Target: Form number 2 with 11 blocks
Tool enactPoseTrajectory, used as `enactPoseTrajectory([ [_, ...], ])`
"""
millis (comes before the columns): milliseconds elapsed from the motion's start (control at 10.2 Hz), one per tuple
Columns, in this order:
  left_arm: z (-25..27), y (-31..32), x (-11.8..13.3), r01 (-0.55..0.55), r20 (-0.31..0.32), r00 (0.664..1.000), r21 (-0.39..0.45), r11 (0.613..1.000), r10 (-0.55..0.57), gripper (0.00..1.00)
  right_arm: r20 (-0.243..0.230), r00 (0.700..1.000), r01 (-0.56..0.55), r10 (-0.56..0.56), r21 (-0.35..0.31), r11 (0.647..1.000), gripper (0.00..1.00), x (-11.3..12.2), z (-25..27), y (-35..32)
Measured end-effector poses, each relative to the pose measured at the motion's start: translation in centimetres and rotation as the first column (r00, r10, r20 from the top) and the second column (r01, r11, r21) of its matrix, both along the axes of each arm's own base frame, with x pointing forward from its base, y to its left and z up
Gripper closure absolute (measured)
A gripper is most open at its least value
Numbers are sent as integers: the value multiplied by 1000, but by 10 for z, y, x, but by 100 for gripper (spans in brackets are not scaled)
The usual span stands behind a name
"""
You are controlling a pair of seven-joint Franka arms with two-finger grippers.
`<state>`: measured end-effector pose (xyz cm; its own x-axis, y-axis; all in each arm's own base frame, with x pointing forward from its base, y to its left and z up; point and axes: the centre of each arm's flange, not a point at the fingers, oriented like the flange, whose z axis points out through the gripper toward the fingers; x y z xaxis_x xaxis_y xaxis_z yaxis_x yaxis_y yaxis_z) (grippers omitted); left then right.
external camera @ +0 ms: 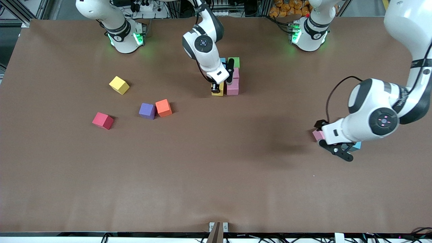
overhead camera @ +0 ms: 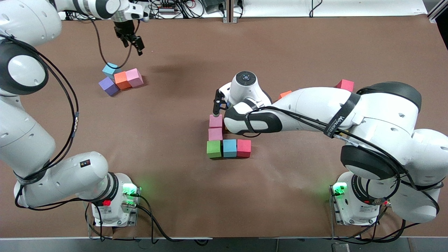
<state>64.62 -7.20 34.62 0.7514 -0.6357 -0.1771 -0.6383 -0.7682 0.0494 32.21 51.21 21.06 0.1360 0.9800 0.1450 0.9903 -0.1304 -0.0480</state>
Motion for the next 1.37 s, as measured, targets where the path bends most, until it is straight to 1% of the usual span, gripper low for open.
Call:
enactPoseTrajectory([
  [98, -3, 17, 1, 68, -12, 998, -17, 998, -68, 0, 0, 1000, 2, -2, 2, 1000, 44, -1, 0, 3],
  [293, -14, 23, -2, 118, -22, 993, -22, 993, -119, 0, 5, 1000, 13, -13, 9, 1000, 44, -2, 0, 8],
  [488, -37, 9, -11, 165, 11, 986, -19, 986, -165, 0, 9, 1000, 12, -12, 14, 1000, 44, -4, 0, 11],
  [684, -58, 13, -21, 174, 27, 985, -24, 985, -173, 0, 13, 1000, 13, -13, 19, 1000, 44, -5, -1, 13],
  [879, -69, 24, -27, 189, 56, 981, -5, 982, -188, 0, 14, 1000, 14, -15, 20, 1000, 44, -5, -1, 13],
  [977, -76, 29, -30, 191, 67, 979, -4, 981, -191, 0, 15, 1000, 17, -17, 18, 1000, 33, -5, -3, 13],
  [1172, -90, 35, -39, 208, 93, 974, -2, 978, -207, 0, 23, 999, 25, -25, 11, 1000, 7, -3, -11, 13],
  [1269, -97, 37, -43, 207, 98, 974, -6, 978, -205, 0, 22, 999, 33, -34, 14, 999, 0, 2, -8, 12],
  [1367, -102, 36, -48, 203, 99, 975, -9, 979, -201, 0, 9, 999, 44, -45, 15, 999, 0, 10, -2, 10],
])
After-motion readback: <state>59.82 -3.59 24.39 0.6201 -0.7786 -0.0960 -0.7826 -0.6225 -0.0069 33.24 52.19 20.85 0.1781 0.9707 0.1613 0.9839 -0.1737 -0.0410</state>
